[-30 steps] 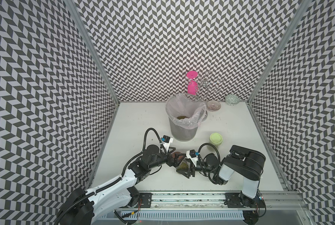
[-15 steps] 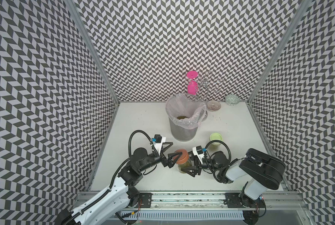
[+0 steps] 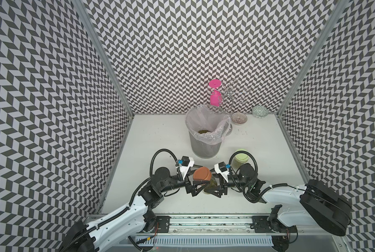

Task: Empty moldy mung beans from jars
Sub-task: Unscrew the lid from the jar.

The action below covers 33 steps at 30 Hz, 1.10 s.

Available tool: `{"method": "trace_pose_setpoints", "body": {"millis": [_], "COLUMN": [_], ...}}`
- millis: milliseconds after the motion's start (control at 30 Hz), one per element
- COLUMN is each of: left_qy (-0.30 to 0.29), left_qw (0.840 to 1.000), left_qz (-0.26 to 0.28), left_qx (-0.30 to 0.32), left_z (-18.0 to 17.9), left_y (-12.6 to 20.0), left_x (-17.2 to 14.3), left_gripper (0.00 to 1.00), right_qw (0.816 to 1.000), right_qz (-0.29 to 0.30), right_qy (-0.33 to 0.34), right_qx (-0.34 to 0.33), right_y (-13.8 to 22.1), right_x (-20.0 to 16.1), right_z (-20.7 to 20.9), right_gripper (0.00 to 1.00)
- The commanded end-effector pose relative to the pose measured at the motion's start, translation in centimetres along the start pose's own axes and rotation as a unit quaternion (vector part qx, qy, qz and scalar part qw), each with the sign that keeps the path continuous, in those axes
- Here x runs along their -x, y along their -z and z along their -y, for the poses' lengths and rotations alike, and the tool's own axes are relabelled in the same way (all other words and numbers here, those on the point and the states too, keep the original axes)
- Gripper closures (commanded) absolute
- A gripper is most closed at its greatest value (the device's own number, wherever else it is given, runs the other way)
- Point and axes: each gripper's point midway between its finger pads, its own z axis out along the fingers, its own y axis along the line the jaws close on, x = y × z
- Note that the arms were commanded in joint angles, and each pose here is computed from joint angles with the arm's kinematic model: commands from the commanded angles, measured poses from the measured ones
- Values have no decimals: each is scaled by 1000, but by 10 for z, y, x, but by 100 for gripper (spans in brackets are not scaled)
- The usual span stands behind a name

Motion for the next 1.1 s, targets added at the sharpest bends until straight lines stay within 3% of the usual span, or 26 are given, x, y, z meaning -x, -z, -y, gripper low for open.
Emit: {"method": "trace_pose_setpoints", "body": {"millis": [0, 233, 467, 700, 1067], "left_qy": [-23, -24, -20, -3, 71], "left_qw": [999, 999, 999, 1000, 989], "left_qz": [5, -4, -11, -18, -39], "left_qx": [-34, -38, -32, -1, 127], "left_z": [16, 17, 13, 1, -45], "left_y": [-2, -6, -9, -14, -18], "left_x": [8, 3, 0, -4, -10], "left_gripper": [0, 2, 31, 45, 68], "right_qw": [998, 998, 998, 997, 983], "right_qz": [35, 27, 24, 33, 77], "right_qy": [47, 47, 50, 68, 119], "right_qx": [5, 19, 12, -23, -115], "right_y": [2, 2, 2, 4, 4], "right_x": [29, 28, 25, 30, 40], "right_z": [-2, -2, 0, 5, 9], "right_gripper": [45, 46, 47, 49, 51]}}
